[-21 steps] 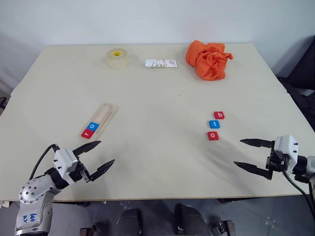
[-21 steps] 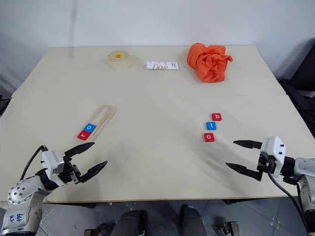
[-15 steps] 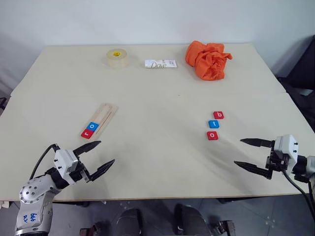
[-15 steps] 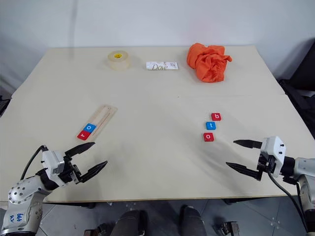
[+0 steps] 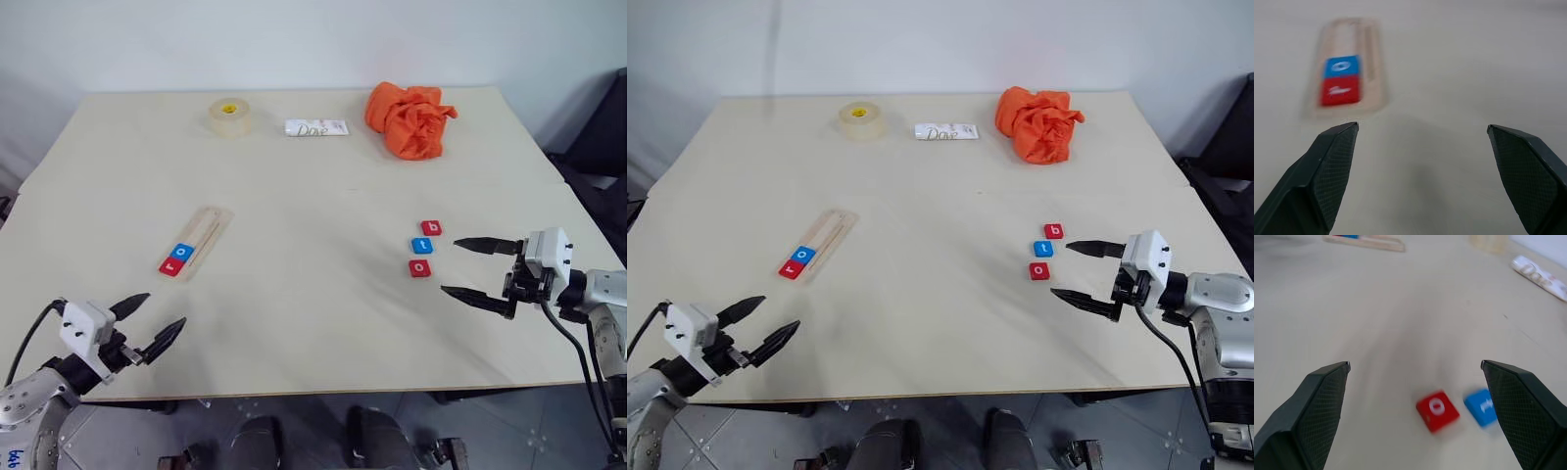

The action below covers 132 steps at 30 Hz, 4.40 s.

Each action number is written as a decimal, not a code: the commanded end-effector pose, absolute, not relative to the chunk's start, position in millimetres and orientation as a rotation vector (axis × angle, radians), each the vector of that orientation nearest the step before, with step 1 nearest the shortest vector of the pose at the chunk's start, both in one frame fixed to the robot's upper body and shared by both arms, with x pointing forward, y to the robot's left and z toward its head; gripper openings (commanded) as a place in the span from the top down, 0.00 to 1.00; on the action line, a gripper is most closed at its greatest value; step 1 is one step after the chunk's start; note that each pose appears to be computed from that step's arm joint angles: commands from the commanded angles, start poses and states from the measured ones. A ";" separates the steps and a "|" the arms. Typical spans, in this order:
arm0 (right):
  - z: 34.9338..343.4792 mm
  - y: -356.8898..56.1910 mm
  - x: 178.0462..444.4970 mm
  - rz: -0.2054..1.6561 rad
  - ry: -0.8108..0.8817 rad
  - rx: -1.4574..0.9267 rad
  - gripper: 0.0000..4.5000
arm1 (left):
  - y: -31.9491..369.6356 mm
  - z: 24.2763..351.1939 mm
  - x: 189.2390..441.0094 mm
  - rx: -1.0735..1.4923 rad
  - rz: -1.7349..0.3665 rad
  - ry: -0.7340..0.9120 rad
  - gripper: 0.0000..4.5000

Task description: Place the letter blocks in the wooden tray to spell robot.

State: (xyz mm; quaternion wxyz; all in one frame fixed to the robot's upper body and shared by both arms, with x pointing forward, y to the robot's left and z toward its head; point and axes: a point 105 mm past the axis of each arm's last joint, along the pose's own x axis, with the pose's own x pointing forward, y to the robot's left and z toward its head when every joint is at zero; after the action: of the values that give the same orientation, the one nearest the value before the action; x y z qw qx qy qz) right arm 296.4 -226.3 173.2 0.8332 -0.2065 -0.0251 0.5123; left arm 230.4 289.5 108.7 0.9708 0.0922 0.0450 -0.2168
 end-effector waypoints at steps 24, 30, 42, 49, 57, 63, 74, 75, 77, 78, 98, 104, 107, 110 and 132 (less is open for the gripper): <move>191.7 -200.0 294.9 1.184 -0.118 -0.457 0.00 | 296.5 115.9 334.5 0.160 -0.390 0.247 0.00; 190.9 -202.1 292.9 1.169 -0.106 -0.460 0.00 | 288.5 99.4 341.1 0.173 -0.421 0.313 0.00; 192.2 -201.6 293.0 1.158 -0.112 -0.464 0.00 | 275.2 108.0 346.9 0.111 -0.434 0.287 0.00; 191.3 -201.3 294.9 1.158 -0.110 -0.467 0.00 | 274.1 104.9 343.0 0.105 -0.429 0.296 0.00; 190.2 -200.0 297.0 1.155 -0.110 -0.469 0.00 | 272.8 83.5 336.2 0.049 -0.418 0.432 0.09; 189.8 -201.7 296.6 1.147 -0.110 -0.472 0.00 | 279.0 78.3 335.1 0.026 -0.367 0.451 0.24; 189.5 -202.8 298.7 1.137 -0.111 -0.475 0.00 | 270.6 86.7 329.9 0.041 -0.446 0.367 0.24; 189.5 -202.9 299.1 1.137 -0.111 -0.475 0.00 | 267.0 90.7 329.2 0.051 -0.473 0.339 0.24; 189.5 -203.4 299.5 1.138 -0.110 -0.476 0.00 | 255.1 96.4 322.9 0.089 -0.567 0.310 0.24; 189.6 -203.7 299.6 1.139 -0.110 -0.478 0.00 | 248.7 97.8 319.2 0.108 -0.618 0.308 0.24; 181.5 -219.3 279.9 1.105 -0.077 -0.511 0.00 | 124.3 108.7 310.4 0.520 -1.444 0.297 0.24; 180.0 -224.0 270.1 1.050 -0.074 -0.503 0.00 | 96.9 111.4 318.6 0.598 -1.532 0.221 0.24; 178.9 -225.4 266.2 1.029 -0.070 -0.502 0.00 | 88.8 111.3 319.1 0.611 -1.561 0.202 0.24; 179.0 -226.0 264.4 1.009 -0.070 -0.501 0.00 | 79.7 113.2 322.4 0.609 -1.566 0.172 0.24; 181.4 -226.1 263.8 0.973 -0.072 -0.502 0.00 | 65.8 113.0 324.4 0.608 -1.565 0.187 0.01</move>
State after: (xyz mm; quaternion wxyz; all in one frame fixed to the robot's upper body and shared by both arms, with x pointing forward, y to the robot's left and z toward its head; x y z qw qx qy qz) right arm 265.9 -225.3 164.0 0.8565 -0.2181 -0.0084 0.4677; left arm 324.6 64.9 101.9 0.6596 0.2641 0.1005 -0.6965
